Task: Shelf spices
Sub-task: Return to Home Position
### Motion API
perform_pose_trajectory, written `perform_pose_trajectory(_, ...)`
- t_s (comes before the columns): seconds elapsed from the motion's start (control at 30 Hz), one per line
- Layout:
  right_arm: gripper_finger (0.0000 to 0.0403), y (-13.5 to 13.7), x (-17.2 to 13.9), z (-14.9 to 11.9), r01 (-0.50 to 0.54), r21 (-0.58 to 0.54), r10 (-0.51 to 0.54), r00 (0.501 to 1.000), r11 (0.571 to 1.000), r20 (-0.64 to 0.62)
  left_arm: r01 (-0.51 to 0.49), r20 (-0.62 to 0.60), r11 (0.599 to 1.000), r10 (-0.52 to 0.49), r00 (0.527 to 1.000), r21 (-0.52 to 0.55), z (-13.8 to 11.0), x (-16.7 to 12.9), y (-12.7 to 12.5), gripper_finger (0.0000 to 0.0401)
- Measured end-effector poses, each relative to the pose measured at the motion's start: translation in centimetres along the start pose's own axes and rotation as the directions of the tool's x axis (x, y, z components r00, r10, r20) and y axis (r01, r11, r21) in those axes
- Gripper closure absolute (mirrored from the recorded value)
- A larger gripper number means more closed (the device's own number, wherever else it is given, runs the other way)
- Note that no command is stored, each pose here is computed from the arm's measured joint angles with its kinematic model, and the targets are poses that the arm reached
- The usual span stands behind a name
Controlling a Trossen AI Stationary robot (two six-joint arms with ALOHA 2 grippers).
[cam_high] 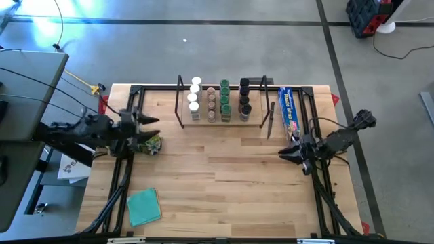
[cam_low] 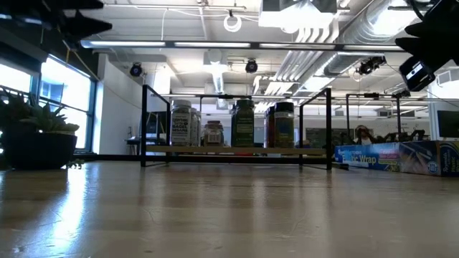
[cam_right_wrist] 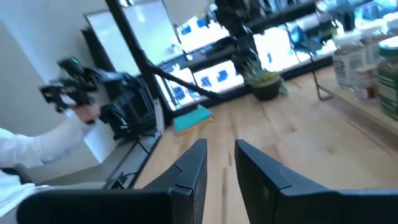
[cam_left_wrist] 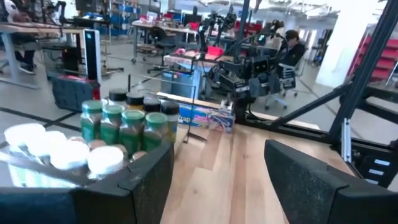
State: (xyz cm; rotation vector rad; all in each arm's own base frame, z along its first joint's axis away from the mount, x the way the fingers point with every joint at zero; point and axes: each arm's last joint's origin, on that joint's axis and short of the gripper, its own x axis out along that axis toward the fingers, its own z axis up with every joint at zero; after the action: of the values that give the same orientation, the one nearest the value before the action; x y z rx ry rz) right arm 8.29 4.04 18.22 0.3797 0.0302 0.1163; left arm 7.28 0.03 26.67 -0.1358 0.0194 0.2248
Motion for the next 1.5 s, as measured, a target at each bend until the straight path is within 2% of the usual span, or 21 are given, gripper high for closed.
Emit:
perform_pose_trajectory(0.1, 0.0326, -0.2, 0.3, -0.8, -0.042, -0.020, 0.043, 0.998, 0.999, 0.055, 0.016, 0.023, 1.000, -0.015, 1.000, -0.019, -2.8, 0.7, 0.1, 0.0156)
perform_pose_trajectory(0.2, 0.0325, -0.4, 0.3, -0.5, -0.039, -0.057, 0.045, 0.994, 0.998, 0.098, 0.053, 0.039, 0.998, -0.051, 0.998, -0.044, -4.7, 0.9, 0.2, 0.0156)
perform_pose_trajectory(0.43, 0.0325, -1.5, 0.7, 1.1, -0.036, -0.207, 0.080, 0.975, 0.978, 0.207, 0.099, 0.001, 0.995, -0.099, 0.995, -0.032, -6.0, 1.0, 0.3, 0.0162)
perform_pose_trajectory(0.67, 0.0325, -3.3, 0.9, 1.2, -0.064, -0.140, 0.084, 0.986, 0.988, 0.144, 0.073, -0.059, 0.997, -0.071, 0.996, 0.032, -6.5, 1.2, 1.0, 0.0167)
perform_pose_trajectory(0.8, 0.0326, -4.2, 0.8, 1.2, -0.060, -0.077, 0.068, 0.992, 0.995, 0.109, 0.109, -0.046, 0.994, -0.108, 0.993, 0.018, -7.0, 1.6, 1.3, 0.0167)
perform_pose_trajectory(1.0, 0.0325, -4.5, 0.8, 1.3, -0.062, -0.057, 0.068, 0.992, 0.996, 0.109, 0.150, 0.072, 0.988, -0.147, 0.987, -0.046, -9.3, 2.9, 1.6, 0.0167)
perform_pose_trajectory(1.1, 0.0325, -4.4, 0.7, 1.4, -0.065, -0.069, 0.072, 0.991, 0.996, 0.112, 0.157, 0.096, 0.986, -0.152, 0.984, -0.052, -9.0, 2.8, 1.5, 0.0167)
perform_pose_trajectory(1.17, 0.0325, -4.5, 0.7, 1.4, -0.058, -0.084, 0.067, 0.991, 0.995, 0.115, 0.143, 0.102, 0.989, -0.138, 0.985, -0.042, -9.0, 2.8, 1.4, 0.0167)
perform_pose_trajectory(1.33, 0.0325, -4.6, 0.7, 1.5, 0.025, -0.155, -0.001, 0.989, 0.988, 0.151, 0.031, 0.117, 0.999, -0.033, 0.993, 0.014, -9.0, 2.8, 1.4, 0.0167)
perform_pose_trajectory(1.5, 0.0325, -5.0, 0.7, 1.4, 0.129, -0.152, -0.104, 0.981, 0.980, 0.165, -0.008, 0.095, 1.000, 0.006, 0.995, 0.018, -9.2, 2.8, 1.5, 0.0167)
